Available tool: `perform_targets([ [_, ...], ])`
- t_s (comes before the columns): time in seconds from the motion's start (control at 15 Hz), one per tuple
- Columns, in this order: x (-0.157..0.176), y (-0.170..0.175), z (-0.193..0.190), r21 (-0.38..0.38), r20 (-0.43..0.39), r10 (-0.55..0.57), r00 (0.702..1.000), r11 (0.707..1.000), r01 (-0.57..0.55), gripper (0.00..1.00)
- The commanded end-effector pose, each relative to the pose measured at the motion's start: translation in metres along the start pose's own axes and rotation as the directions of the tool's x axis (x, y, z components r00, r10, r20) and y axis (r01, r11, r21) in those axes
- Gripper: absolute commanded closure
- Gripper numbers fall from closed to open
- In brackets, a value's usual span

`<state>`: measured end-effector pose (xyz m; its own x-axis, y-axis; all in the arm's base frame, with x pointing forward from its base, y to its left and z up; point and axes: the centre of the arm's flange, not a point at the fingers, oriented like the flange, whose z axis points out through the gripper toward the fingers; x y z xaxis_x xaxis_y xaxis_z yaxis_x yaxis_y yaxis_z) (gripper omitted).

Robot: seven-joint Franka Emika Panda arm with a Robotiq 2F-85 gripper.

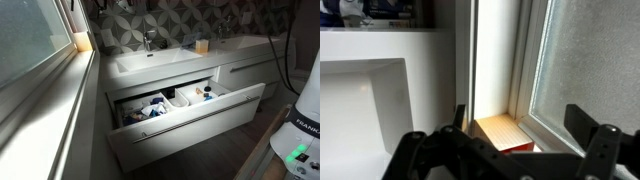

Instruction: Take the box from the windowsill and place it next to the box on the countertop

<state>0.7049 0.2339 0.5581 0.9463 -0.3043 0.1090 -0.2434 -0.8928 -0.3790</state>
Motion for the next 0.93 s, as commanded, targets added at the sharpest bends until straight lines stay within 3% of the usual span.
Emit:
perform_targets([
  [0.0, 0.043, -0.005, 0.006, -0.047, -0.087, -0.014, 0.996, 0.999, 0.010, 0.00],
  [0.4, 0.067, 0.001, 0.039, -0.028, -0.139, 0.004, 0.990, 1.000, -0.008, 0.00],
  [0.87, 0.090, 0.001, 0.073, 0.027, -0.258, 0.023, 0.966, 1.000, -0.016, 0.00],
])
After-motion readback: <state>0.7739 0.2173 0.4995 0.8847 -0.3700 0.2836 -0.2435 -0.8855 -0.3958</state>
